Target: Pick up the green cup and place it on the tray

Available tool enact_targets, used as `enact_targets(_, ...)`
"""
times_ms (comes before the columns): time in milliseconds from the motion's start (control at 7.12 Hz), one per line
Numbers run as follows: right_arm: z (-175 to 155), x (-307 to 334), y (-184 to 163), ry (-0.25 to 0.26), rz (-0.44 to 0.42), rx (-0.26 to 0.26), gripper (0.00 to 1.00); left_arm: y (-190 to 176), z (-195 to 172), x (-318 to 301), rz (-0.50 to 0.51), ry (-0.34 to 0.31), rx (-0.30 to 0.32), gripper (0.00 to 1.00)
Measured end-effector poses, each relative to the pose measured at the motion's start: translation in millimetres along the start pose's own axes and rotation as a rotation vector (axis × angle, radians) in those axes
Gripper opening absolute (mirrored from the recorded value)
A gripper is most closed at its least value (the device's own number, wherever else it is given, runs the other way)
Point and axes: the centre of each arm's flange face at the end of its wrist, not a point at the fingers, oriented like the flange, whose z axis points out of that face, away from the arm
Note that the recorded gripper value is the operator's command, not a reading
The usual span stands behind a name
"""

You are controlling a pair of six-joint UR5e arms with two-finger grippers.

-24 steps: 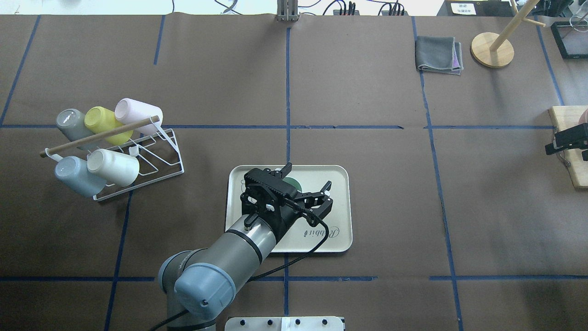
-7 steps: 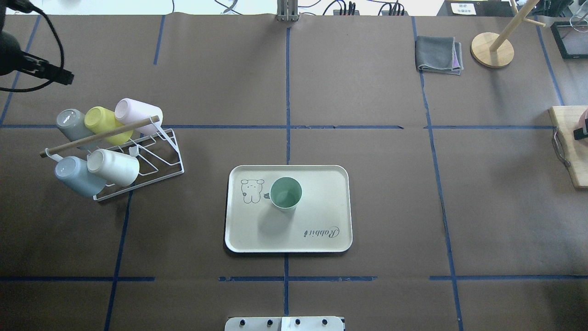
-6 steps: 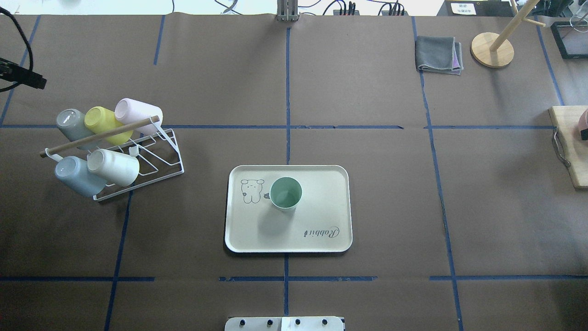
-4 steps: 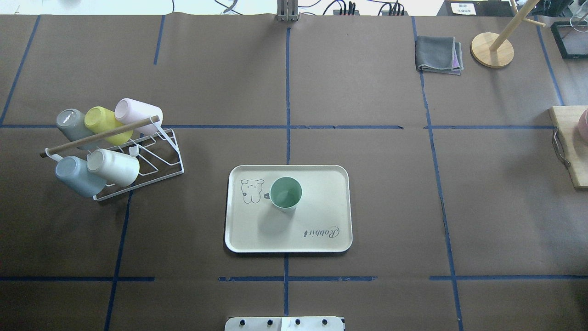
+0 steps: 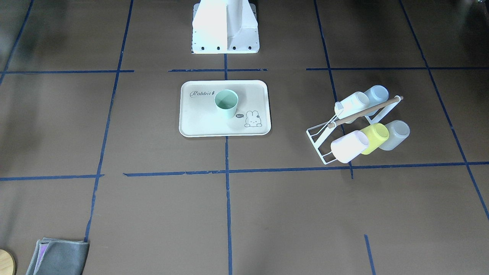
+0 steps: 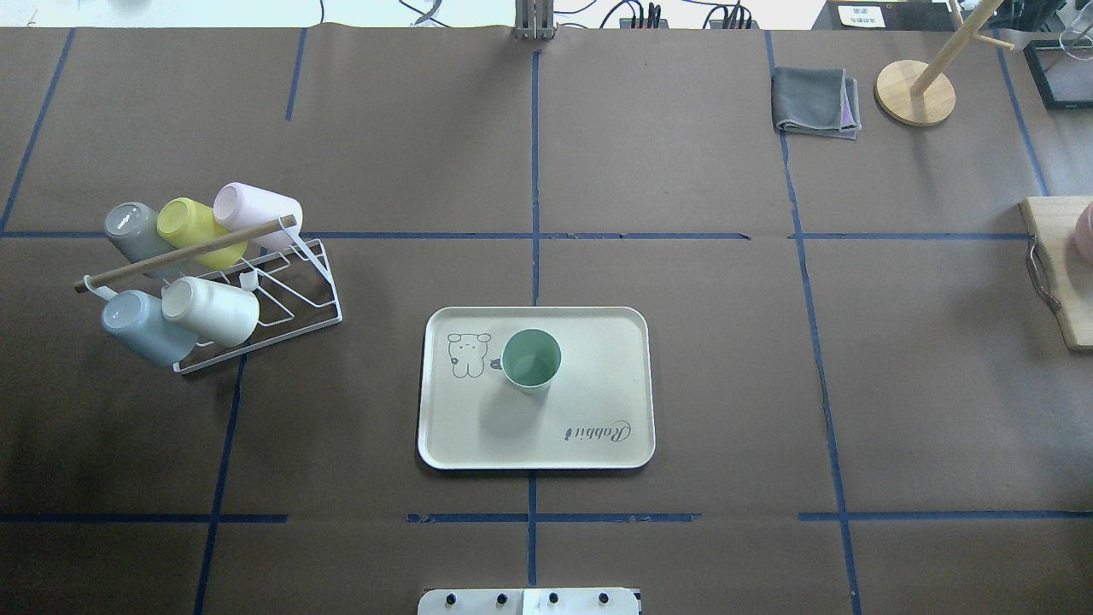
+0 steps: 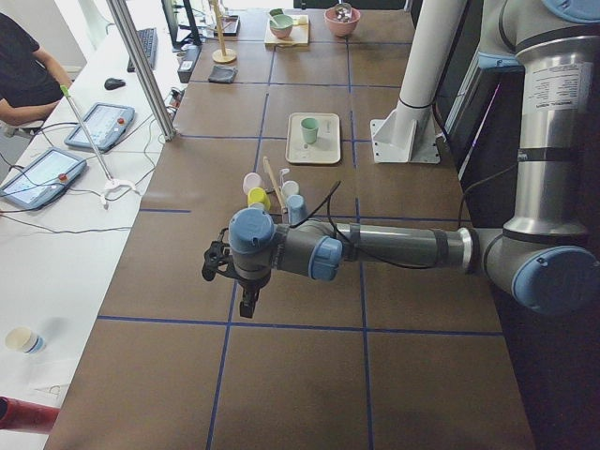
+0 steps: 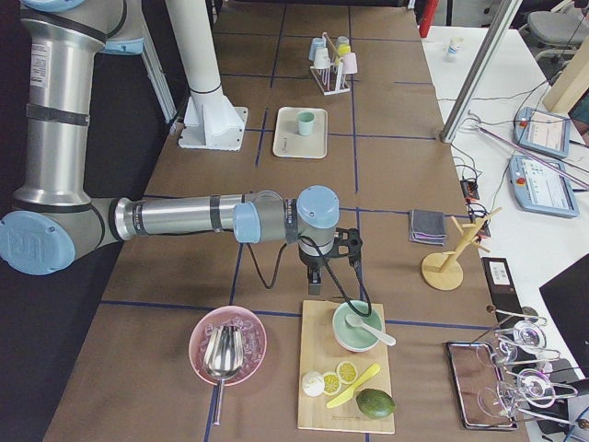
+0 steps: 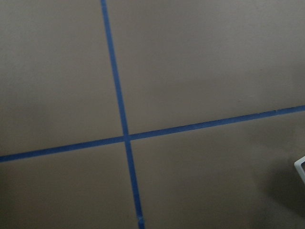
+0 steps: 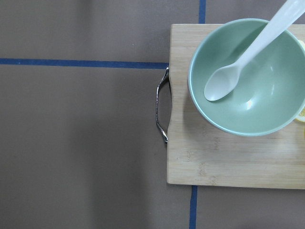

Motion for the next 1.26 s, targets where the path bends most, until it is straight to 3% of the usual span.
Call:
enact_targets(140, -0.5, 0.3, 0.5, 0.0, -0.003, -0.001, 0.99, 21.9, 0.1, -16.2, -0.045, -0.03, -0.003, 1.0)
enact_targets(562, -0.4, 0.9, 1.5, 0.0, -0.008, -0.003, 0.99, 20.5, -21.2, -2.6, -0.162, -0.071, -0.072, 1.0)
enact_targets(1264, 1.6, 2.4, 3.6, 0.001, -0.032, -0.008, 0.99, 62.3, -24.3, 4.4, -0.107, -0.057, -0.176, 1.0)
